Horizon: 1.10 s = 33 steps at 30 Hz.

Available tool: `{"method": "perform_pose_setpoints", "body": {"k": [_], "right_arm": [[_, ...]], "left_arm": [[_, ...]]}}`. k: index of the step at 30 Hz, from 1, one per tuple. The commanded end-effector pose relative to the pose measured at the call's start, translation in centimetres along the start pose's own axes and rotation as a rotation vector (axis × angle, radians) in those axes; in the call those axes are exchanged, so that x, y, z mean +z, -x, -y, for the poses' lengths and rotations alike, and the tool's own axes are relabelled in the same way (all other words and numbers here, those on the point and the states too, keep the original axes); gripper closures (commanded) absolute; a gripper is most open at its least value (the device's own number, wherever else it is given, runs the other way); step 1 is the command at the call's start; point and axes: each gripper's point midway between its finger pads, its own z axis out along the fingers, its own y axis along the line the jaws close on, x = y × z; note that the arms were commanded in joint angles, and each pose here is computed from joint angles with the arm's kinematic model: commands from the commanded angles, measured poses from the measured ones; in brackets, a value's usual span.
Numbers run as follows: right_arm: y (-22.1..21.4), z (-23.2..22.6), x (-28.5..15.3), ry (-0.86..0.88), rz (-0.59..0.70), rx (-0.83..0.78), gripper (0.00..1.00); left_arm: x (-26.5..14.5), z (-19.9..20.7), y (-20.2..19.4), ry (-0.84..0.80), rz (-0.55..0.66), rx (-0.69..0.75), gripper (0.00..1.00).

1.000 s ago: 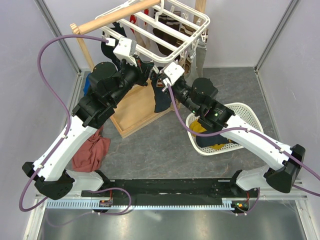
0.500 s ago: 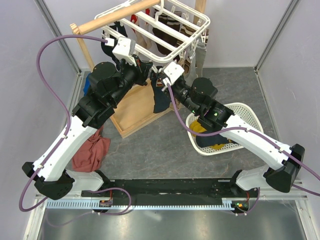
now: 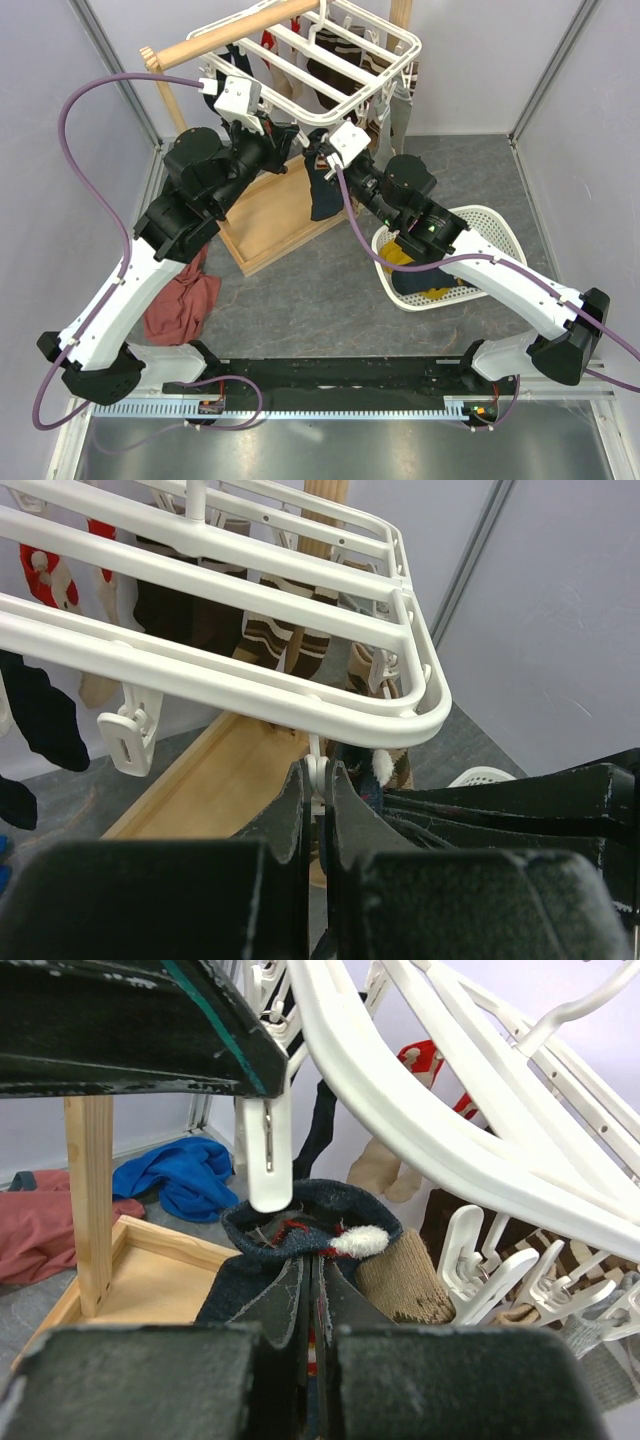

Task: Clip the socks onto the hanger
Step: Pick up the sock from the hanger.

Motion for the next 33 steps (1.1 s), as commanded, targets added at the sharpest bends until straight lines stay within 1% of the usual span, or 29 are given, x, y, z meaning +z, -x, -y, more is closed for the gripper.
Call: {"method": "perform_pose_setpoints", "body": {"k": [1,12,20,23,25,26,28,29,31,32,33], "right_arm": [[5.2,2.6,-0.9,-0.068,0.138,0.020,1.00],[6.0,1.1,-0.5,0.010,0.176,0.076,1.00],[6.7,1.2,-0.2,0.004,0.199,0.087,1.00],[7.0,1.2,0.0,0.008,0.207,0.093,1.00],[7.4,1.1,0.1,0.017,0.215,0.102,1.00],[7.4,1.0,0.2,0.020,0.216,0.103,1.00],[7.4,1.0,0.2,0.019,0.215,0.108,1.00],[7.4,1.0,0.2,0.018,0.215,0.109,1.00],[7.3,0.9,0.2,0.021,0.212,0.114,1.00],[7.3,1.0,0.2,0.020,0.213,0.118,1.00],[7.2,1.0,0.2,0.019,0.211,0.118,1.00]], "left_arm": [[-1.1,0.1,1.1,-0.012,0.011,-0.002,0.98],[-0.3,1.0,0.7,-0.048,-0.001,-0.025,0.98],[-0.1,1.5,0.0,-0.070,-0.019,-0.038,0.98],[-0.2,1.4,0.1,-0.064,-0.016,-0.034,0.96],[-0.3,1.2,0.2,-0.057,-0.014,-0.028,0.94],[-0.3,1.2,0.3,-0.057,-0.012,-0.027,0.84],[-0.5,1.1,0.7,-0.055,-0.001,-0.023,0.72],[-0.7,1.1,1.0,-0.055,0.007,-0.023,0.60],[-1.1,1.0,1.5,-0.051,0.018,-0.020,0.50],[-1.3,0.9,1.8,-0.048,0.028,-0.022,0.43],[-1.7,0.7,2.2,-0.043,0.038,-0.022,0.41]]}}
